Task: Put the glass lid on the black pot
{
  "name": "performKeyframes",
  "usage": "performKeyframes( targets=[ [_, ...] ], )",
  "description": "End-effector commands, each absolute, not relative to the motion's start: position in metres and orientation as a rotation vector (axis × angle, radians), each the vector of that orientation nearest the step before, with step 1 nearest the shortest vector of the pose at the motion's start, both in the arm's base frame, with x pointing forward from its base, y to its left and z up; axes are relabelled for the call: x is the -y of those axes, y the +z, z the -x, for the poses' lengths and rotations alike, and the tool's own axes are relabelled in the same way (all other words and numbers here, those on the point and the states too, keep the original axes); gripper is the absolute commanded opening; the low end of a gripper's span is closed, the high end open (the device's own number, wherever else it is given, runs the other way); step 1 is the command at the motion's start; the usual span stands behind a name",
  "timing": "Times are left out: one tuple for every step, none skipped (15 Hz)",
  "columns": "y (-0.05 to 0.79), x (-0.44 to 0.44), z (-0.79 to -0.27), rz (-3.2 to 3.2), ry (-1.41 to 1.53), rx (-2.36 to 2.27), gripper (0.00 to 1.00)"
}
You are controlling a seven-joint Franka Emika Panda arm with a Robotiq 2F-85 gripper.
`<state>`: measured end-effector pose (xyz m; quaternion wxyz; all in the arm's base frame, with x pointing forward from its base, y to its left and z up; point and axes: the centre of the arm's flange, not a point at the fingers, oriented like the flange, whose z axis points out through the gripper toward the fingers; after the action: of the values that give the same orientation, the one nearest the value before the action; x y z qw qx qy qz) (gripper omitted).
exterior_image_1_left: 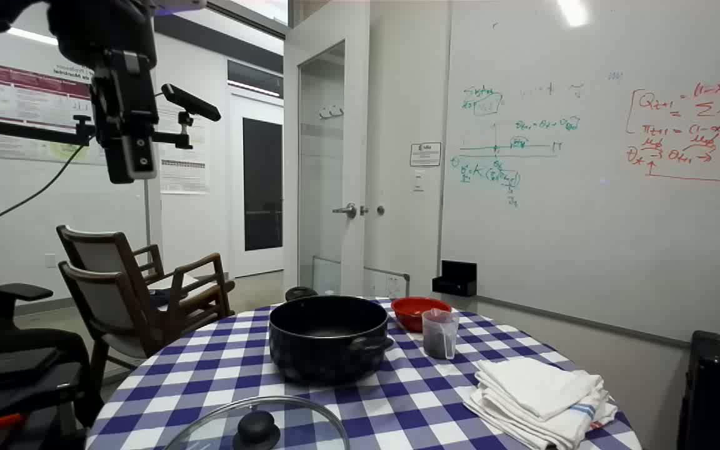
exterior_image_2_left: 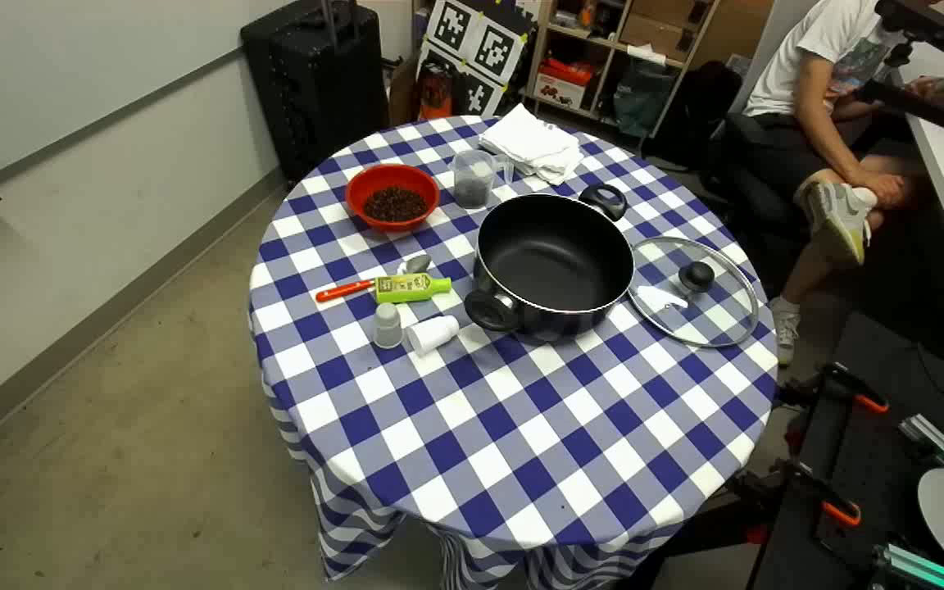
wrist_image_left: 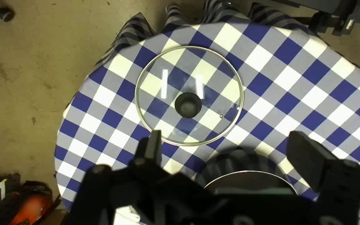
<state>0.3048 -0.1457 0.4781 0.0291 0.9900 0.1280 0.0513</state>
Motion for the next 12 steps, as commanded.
performKeyframes(
  targets=[
    [0.478,0.146,-0.305,-3.054,0.158,-0.395,1.0],
    [0.478,0.146,-0.305,-3.054,0.158,-0.395,1.0],
    [0.478,0.146,-0.305,-3.054,0.158,-0.395,1.0],
    [0.478,0.146,-0.305,-3.054,0.158,-0.395,1.0],
    [0.478,0.146,-0.305,-3.054,0.158,-0.395,1.0],
    [0.478,0.146,-0.305,-3.054,0.158,-0.395,1.0],
    [0.477,0.147,-0.306,-3.063,0.159,-0.388,1.0],
    [0.474,0.148,-0.31,-3.063,0.171,-0.363,1.0],
    [0.469,0.149,-0.314,-3.063,0.184,-0.314,1.0],
    [0.464,0.151,-0.32,-3.057,0.204,-0.228,1.0],
    [0.457,0.152,-0.326,-3.074,0.207,-0.205,1.0],
    [0.447,0.153,-0.333,-3.09,0.2,-0.174,1.0]
  ],
)
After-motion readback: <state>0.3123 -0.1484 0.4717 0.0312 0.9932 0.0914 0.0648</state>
